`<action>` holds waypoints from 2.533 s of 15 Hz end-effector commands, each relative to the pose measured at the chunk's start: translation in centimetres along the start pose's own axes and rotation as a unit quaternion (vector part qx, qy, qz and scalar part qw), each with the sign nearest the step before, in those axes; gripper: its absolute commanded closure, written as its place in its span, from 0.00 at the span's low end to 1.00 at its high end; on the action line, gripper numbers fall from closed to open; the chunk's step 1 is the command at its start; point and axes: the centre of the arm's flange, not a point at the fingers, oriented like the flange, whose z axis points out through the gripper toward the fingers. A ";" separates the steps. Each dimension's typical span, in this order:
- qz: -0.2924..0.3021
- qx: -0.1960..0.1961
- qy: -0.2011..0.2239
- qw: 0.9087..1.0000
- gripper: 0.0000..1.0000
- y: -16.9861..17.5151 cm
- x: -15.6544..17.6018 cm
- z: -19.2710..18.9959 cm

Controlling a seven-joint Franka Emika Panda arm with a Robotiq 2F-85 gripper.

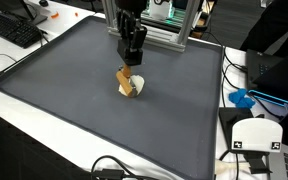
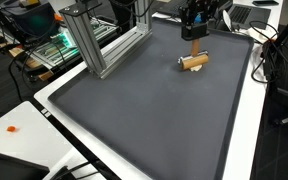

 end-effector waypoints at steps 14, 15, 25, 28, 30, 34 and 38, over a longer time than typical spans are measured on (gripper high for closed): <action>-0.016 -0.016 -0.080 0.997 0.78 -0.5 -2.0 0.4; -0.022 -0.018 -0.084 0.996 0.78 -0.5 -2.1 0.4; -0.095 -0.027 -0.110 0.989 0.78 -1.0 -3.8 -0.2; -0.121 -0.028 -0.109 0.986 0.78 -0.9 -3.7 -1.3; -0.148 -0.017 -0.108 0.983 0.78 -0.7 -3.5 -2.5; -0.222 -0.003 -0.093 0.971 0.78 -0.1 -3.0 -6.5; -0.294 -0.006 -0.097 0.951 0.78 1.7 -3.3 -11.5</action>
